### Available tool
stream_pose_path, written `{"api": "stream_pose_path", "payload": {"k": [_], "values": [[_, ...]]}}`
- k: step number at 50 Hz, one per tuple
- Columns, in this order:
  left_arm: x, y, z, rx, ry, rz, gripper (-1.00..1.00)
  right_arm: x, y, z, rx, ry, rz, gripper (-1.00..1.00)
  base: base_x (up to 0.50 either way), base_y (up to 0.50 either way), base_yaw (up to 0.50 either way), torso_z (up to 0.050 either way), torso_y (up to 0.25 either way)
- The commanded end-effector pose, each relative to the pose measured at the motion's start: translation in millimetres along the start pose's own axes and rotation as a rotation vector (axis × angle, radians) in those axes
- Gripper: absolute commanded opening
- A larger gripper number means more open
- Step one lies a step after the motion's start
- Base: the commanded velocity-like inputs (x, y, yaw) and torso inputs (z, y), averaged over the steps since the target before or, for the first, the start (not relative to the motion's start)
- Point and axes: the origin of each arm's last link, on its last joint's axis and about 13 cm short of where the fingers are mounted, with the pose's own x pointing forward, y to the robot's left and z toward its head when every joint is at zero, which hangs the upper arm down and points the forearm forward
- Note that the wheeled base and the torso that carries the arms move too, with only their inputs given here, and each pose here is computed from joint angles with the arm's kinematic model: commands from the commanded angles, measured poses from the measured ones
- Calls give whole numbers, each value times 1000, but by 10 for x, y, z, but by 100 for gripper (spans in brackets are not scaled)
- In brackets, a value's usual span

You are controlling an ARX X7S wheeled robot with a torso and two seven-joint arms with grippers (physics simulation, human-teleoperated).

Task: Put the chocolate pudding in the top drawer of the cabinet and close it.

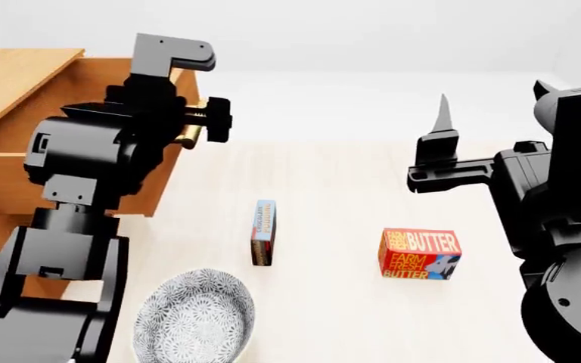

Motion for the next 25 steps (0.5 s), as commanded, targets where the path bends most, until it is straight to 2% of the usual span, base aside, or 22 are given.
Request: {"api": "stream_pose_path", "payload": {"k": [1, 9, 25], "values": [[-128, -385, -610, -76, 438, -447, 100, 12, 0, -9, 5, 2, 3, 100, -17, 0, 5, 0, 0], [-216, -470, -578, -60, 425, -492, 100, 13, -3, -24, 5, 4, 3, 100, -21, 0, 6, 0, 4], [-243, -479, -557, -61, 418, -507, 100, 18, -8, -40, 8, 7, 0, 100, -17, 0, 3, 0, 5]]}}
